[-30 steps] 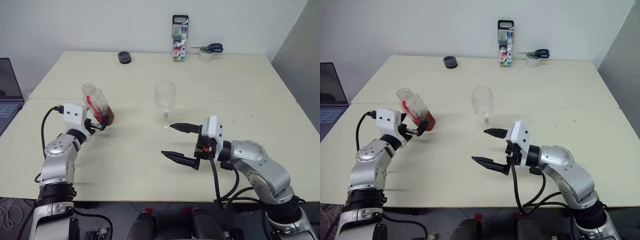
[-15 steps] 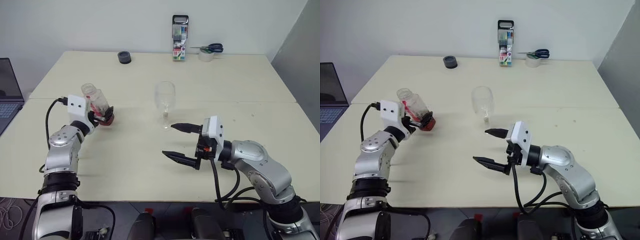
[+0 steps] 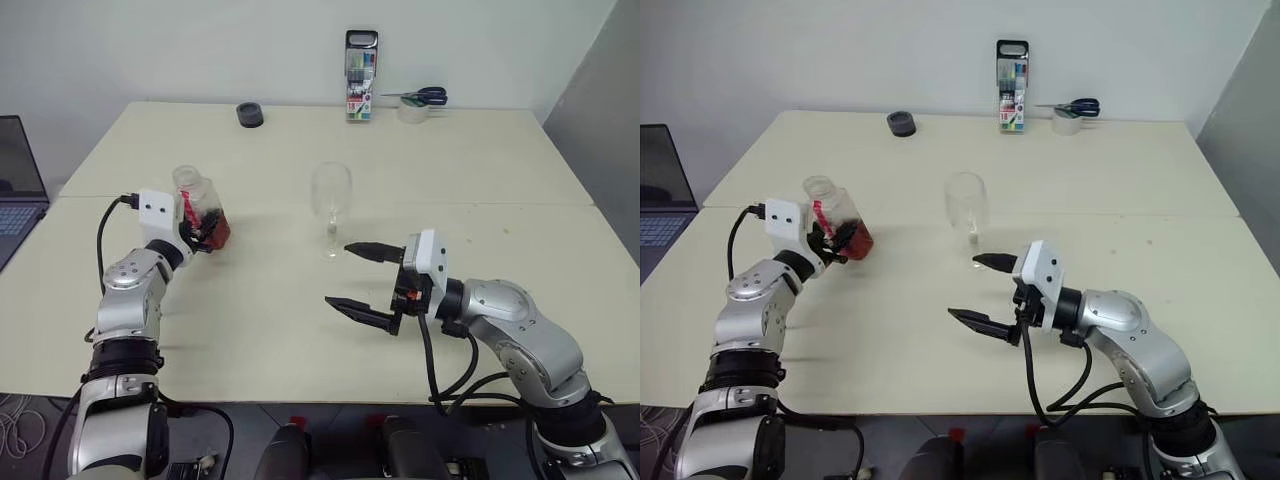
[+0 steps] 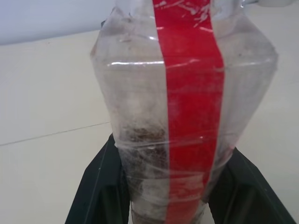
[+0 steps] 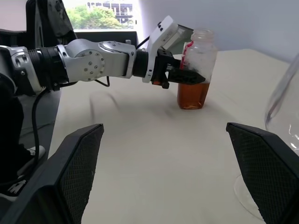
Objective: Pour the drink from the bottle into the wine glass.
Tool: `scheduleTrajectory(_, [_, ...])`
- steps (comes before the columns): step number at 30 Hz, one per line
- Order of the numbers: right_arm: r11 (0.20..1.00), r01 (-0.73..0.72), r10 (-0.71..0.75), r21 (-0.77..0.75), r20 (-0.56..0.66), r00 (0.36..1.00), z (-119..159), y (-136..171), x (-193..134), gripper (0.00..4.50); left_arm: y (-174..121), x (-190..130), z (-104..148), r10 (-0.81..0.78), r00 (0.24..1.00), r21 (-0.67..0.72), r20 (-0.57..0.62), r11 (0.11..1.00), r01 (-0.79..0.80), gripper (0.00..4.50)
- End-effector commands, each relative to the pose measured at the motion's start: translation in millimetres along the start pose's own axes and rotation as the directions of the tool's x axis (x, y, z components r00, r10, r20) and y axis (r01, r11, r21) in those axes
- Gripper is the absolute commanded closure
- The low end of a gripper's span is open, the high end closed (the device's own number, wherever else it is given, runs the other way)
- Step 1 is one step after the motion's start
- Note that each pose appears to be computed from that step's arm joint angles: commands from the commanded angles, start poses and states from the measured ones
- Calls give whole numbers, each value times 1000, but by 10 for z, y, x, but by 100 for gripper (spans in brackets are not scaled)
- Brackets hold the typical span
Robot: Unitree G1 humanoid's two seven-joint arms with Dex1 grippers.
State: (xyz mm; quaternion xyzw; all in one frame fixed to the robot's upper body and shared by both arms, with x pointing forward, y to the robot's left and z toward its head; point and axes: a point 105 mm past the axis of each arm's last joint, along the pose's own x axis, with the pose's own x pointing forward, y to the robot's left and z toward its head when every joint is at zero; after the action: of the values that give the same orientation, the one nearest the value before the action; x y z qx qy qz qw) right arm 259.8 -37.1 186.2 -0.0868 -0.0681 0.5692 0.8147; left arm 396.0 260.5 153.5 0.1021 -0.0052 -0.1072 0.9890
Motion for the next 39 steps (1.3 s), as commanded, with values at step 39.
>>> scheduleTrajectory(39, [975,220,-213,-37,146,966,462,-570,-128,0,-769,467,1445,-344,884,890,316,430,-150,281])
